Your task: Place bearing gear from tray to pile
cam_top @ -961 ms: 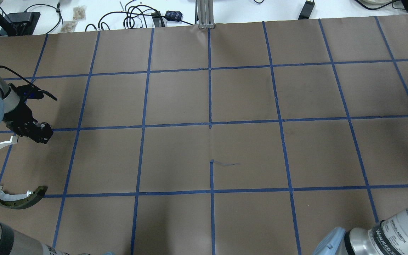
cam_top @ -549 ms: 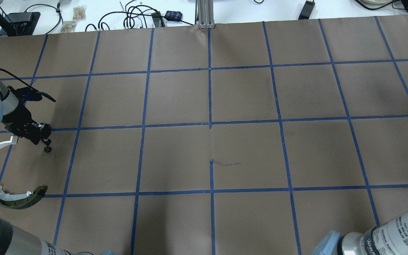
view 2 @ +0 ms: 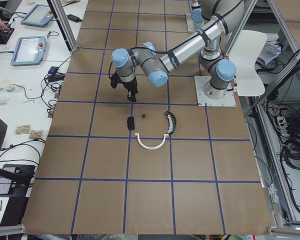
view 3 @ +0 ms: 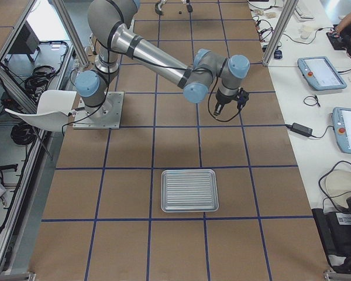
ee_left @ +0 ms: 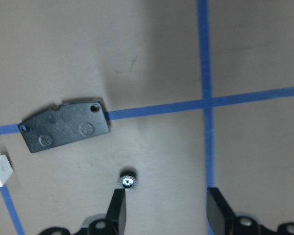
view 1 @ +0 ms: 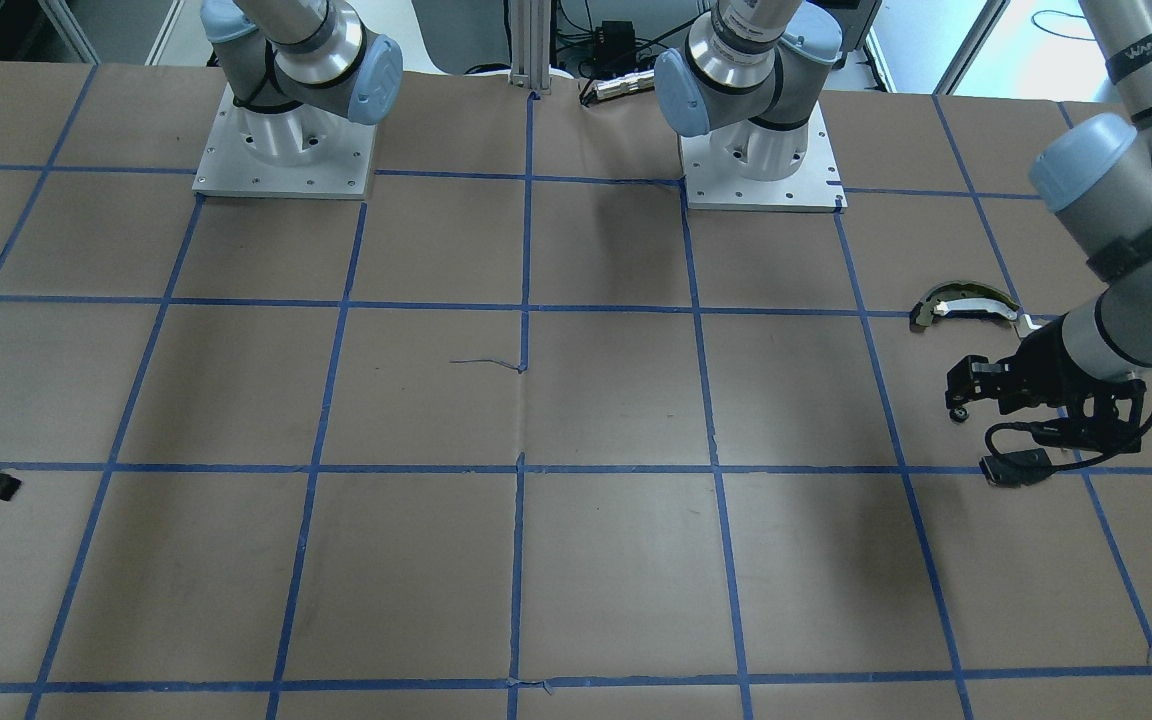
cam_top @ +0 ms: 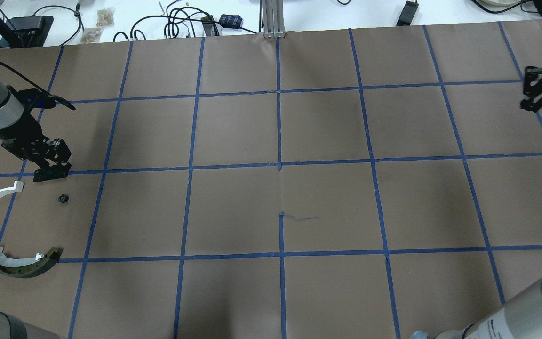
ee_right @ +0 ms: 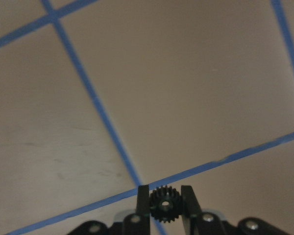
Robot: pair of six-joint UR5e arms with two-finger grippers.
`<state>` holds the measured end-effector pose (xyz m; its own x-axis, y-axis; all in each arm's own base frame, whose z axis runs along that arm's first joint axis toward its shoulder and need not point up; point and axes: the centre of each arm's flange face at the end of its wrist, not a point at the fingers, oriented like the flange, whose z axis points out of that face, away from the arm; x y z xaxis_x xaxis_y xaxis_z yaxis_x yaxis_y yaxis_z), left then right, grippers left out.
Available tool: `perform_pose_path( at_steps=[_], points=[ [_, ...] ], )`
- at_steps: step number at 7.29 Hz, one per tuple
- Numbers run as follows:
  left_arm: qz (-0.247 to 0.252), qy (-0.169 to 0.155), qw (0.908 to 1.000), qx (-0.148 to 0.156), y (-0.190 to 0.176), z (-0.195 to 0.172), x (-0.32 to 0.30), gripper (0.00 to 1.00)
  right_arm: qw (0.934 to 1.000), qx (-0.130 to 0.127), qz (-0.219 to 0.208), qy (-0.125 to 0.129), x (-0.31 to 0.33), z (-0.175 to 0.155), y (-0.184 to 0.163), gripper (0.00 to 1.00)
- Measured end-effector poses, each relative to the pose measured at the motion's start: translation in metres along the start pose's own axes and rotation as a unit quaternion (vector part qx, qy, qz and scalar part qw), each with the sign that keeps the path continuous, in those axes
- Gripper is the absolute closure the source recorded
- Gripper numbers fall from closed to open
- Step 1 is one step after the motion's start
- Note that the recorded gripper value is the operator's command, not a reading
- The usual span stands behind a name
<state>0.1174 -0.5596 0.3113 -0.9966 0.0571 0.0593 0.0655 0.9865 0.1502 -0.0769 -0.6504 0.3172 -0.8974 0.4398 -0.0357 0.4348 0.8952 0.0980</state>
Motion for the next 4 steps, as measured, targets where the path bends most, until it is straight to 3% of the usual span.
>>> perform_pose_path(
  at_steps=[2,3,4],
  points=[
    [-0.045,0.05,0.9975,0.022,-0.004,-0.023,0.043,0.09,0.999,-0.019,0.042,0.003,-0.138,0.026,0.071,1.0],
    [-0.065,0.076,0.9945,0.029,-0.007,-0.027,0.064,0.0,0.9982,-0.034,0.049,-0.005,-0.187,0.045,0.11,1.0],
    [-0.072,0.108,0.9907,0.038,-0.009,-0.026,0.077,0.0,0.997,-0.047,0.057,-0.024,-0.229,0.061,0.148,1.0]
  ],
)
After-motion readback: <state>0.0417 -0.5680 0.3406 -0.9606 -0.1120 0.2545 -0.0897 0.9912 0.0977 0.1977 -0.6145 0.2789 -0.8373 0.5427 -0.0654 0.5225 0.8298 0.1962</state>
